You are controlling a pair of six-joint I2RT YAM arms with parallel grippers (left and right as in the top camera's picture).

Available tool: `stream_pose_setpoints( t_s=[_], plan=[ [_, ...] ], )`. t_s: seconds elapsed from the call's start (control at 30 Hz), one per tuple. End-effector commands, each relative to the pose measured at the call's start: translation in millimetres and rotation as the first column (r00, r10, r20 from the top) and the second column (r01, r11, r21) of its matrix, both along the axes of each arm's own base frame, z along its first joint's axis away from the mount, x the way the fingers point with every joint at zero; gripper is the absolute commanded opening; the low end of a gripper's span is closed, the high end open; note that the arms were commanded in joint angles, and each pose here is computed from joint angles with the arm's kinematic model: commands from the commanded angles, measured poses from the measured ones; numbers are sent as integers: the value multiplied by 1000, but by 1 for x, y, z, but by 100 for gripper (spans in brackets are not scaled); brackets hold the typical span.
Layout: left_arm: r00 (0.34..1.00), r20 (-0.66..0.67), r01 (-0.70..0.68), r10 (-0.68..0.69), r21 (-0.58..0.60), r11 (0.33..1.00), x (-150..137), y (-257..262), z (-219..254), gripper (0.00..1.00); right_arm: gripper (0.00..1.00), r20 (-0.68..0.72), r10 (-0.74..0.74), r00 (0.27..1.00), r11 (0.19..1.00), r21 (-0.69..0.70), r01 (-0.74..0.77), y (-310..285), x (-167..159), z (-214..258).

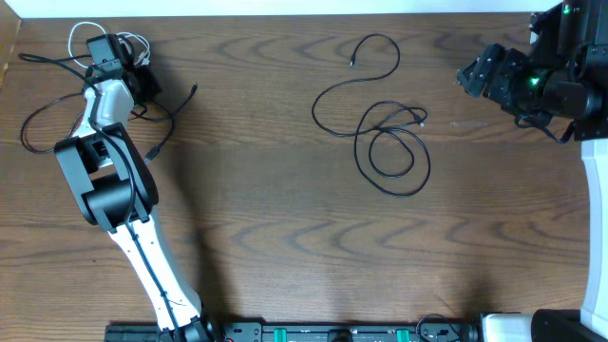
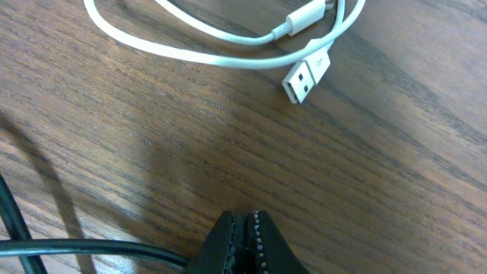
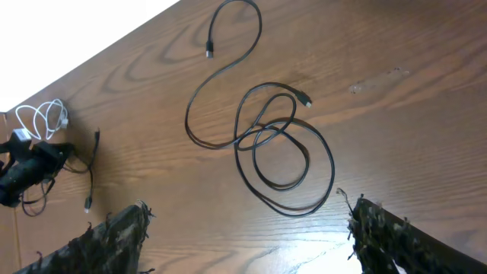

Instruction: Untangle cables

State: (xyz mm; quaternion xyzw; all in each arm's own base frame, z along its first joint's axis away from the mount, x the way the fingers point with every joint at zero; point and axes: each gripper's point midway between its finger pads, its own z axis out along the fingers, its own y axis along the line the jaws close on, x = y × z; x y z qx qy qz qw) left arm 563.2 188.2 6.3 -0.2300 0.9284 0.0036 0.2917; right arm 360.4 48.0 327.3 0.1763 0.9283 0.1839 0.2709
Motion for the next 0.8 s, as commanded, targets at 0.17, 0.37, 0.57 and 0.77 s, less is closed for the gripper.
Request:
stream_pose_setpoints(
  t_s=[0.17, 0.37, 0.57, 0.77],
  plan=[
    [987, -157, -15, 19, 32, 999, -30, 2, -28, 7, 84, 6, 5, 1000, 1000, 5, -5, 3, -1, 2],
    [975, -219, -22, 38, 73, 997, -48, 7, -10, 7, 84, -2, 6, 1000, 1000, 4, -6, 3, -3, 1],
    [968, -248, -21, 36, 63, 998, -59, 3, 4, 7, 85, -4, 6, 1000, 1000, 4, -6, 3, -3, 1],
    [984, -174, -25, 39, 78, 997, -54, 3, 47, 7, 85, -11, 18, 1000, 1000, -5, -18, 3, -5, -1]
  ],
)
